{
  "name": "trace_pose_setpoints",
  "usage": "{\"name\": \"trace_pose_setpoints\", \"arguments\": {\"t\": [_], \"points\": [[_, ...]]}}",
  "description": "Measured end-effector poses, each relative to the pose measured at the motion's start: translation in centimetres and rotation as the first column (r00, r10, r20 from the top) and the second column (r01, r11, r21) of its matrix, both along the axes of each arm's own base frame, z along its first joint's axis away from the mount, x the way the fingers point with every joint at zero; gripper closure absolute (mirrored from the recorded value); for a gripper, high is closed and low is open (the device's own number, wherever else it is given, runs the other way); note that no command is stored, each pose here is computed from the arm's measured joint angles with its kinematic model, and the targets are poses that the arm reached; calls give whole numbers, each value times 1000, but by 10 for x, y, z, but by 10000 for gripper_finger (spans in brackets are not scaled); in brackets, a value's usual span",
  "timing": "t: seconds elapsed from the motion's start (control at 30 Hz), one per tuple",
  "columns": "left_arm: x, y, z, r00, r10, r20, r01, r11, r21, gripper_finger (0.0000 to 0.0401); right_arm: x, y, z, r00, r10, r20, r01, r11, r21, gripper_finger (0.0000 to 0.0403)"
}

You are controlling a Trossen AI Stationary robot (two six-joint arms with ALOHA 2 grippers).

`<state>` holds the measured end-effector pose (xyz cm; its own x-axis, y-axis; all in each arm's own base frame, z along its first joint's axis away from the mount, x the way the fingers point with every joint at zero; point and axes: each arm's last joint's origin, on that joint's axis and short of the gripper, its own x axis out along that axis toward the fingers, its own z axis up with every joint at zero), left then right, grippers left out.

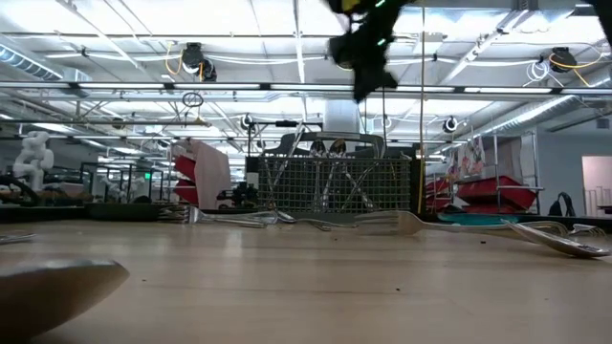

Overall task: Sort silverware
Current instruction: Put the fork into the silverware basket

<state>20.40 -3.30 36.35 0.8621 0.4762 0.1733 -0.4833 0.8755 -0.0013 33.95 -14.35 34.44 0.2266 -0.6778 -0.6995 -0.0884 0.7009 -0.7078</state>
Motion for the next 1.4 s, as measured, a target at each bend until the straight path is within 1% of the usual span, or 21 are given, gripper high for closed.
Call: {"name": "trace_pose_setpoints", "arguments": {"t": [0.03, 0.07, 0.1, 0.13, 0.17, 0.2, 0.23, 0.3, 0.37, 0.43, 0.47, 0.5, 0.57, 0.63, 0.7, 0.73, 0.83, 0.97, 1.1, 1.23, 1.4], "points": [[-1, 0, 1, 1000, -13, 22, 14, 1000, -17, 349, -10, 10, 2, 996, -64, 64, 53, 985, 162, 328], [-2, 0, 3, 999, -36, 40, 37, 999, -24, 349, -18, 18, 2, 983, -153, 103, 112, 939, 325, 328], [-3, 0, 4, 996, -63, 58, 65, 997, -34, 349, -24, 27, 1, 967, -234, 104, 165, 878, 448, 328], [-4, -1, 6, 992, -102, 73, 104, 994, -29, 349, -30, 36, -2, 951, -299, 78, 212, 814, 541, 329], [-5, -2, 7, 985, -151, 85, 153, 988, -22, 349, -36, 47, -7, 942, -332, 41, 245, 767, 593, 329], [-6, -3, 8, 973, -207, 99, 210, 977, -22, 349, -40, 58, -11, 941, -339, 15, 260, 747, 612, 330], [-7, -3, 10, 959, -256, 118, 262, 965, -31, 349, -45, 70, -16, 944, -329, 3, 256, 740, 622, 330], [-9, -2, 12, 920, -357, 159, 371, 926, -65, 349, -55, 99, -30, 956, -292, -21, 236, 728, 644, 330], [-9, -1, 12, 892, -414, 183, 436, 894, -103, 349, -65, 123, -52, 956, -288, -47, 247, 714, 655, 330], [-9, 0, 10, 887, -428, 175, 452, 882, -135, 349, -71, 142, -74, 937, -350, -10, 263, 686, 679, 331], [-9, 0, 9, 887, -427, 174, 452, 880, -148, 349, -72, 151, -84, 918, -394, 33, 258, 660, 706, 331], [-9, 1, 8, 889, -425, 169, 450, 880, -152, 349, -72, 160, -94, 899, -431, 73, 243, 632, 736, 330], [-8, 2, 8, 892, -419, 170, 444, 883, -151, 349, -67, 178, -113, 874, -466, 137, 186, 581, 792, 328], [-8, 3, 8, 895, -412, 170, 436, 887, -152, 349, -62, 191, -131, 849, -492, 191, 134, 550, 824, 323], [-8, 5, 8, 899, -404, 171, 429, 890, -153, 349, -56, 197, -141, 825, -521, 219, 105, 522, 846, 314], [-8, 5, 8, 899, -402, 171, 428, 891, -153, 349, -55, 199, -145, 821, -531, 210, 114, 513, 851, 308], [-8, 5, 9, 899, -402, 172, 428, 891, -153, 349, -57, 202, -157, 835, -534, 132, 186, 499, 846, 283], [-8, 5, 8, 899, -402, 171, 428, 891, -154, 349, -59, 201, -160, 811, -576, 104, 238, 487, 840, 238], [-8, 5, 8, 900, -402, 168, 427, 891, -154, 349, -57, 199, -159, 763, -628, 153, 254, 510, 822, 203], [-7, 5, 6, 904, -403, 145, 423, 892, -161, 349, -55, 196, -163, 744, -646, 173, 276, 532, 800, 197], [-7, 5, 6, 904, -403, 143, 423, 892, -162, 349, -45, 198, -180, 765, -619, 180, 265, 556, 788, 206]]}}
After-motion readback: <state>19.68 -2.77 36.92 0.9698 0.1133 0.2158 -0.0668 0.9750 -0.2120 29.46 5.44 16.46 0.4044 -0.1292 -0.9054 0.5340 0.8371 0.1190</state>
